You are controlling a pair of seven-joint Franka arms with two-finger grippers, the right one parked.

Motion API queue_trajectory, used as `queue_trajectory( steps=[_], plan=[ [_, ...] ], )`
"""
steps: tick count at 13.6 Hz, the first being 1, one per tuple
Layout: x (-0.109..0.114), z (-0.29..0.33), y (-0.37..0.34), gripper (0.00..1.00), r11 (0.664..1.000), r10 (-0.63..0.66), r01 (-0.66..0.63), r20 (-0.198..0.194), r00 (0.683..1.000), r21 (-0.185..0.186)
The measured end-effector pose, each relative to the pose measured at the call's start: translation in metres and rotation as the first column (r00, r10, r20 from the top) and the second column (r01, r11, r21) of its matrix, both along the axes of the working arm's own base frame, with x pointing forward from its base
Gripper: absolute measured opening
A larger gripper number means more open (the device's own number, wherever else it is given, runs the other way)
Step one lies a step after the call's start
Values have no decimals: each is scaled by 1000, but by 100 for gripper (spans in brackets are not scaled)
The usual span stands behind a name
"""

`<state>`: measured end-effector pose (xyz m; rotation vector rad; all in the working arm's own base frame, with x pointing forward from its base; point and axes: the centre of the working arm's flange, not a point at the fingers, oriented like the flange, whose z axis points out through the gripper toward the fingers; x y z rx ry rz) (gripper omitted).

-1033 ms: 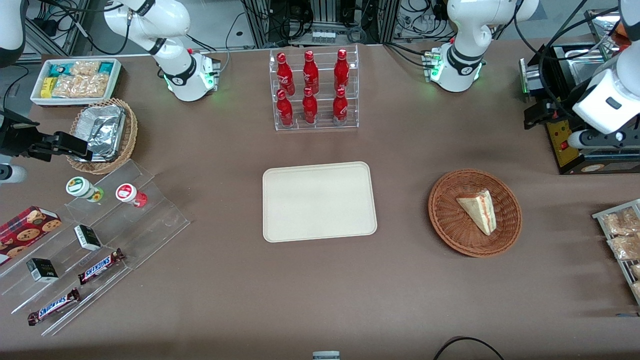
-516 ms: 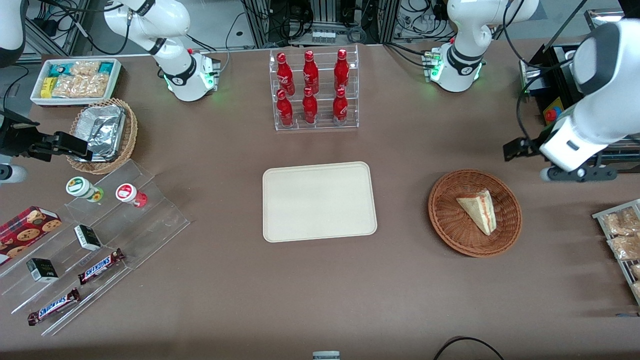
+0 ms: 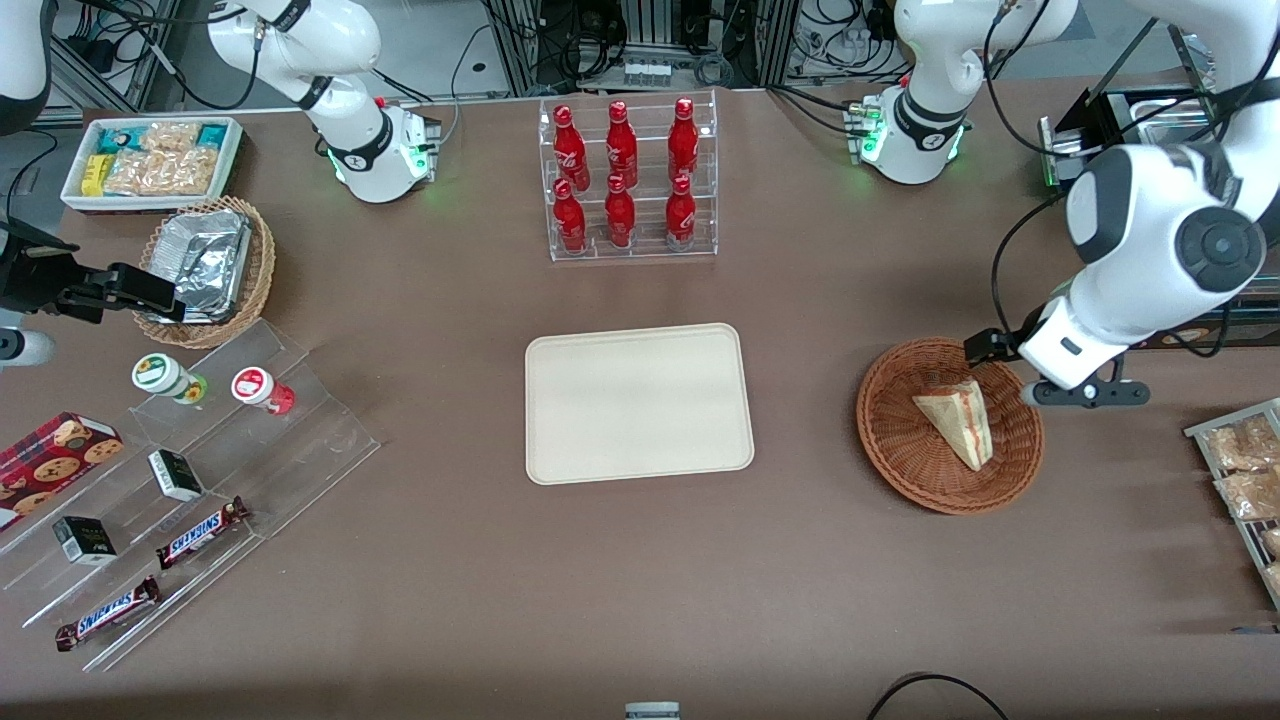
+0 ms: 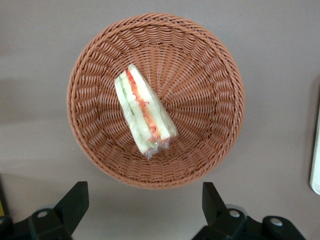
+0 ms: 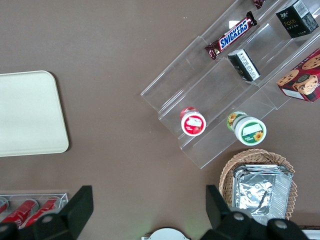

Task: Place sandwich from basket to tray
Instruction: 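Lower the open left gripper around the wrapped sandwich in the basket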

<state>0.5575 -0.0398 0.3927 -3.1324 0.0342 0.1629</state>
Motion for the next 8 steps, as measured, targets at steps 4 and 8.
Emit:
queue_trajectory(
  steps=[4,8],
  plan=[
    [8,-35,0,100,998,63,-63,-5,998,3],
    [4,-58,-1,100,964,264,-264,44,964,7]
  ],
)
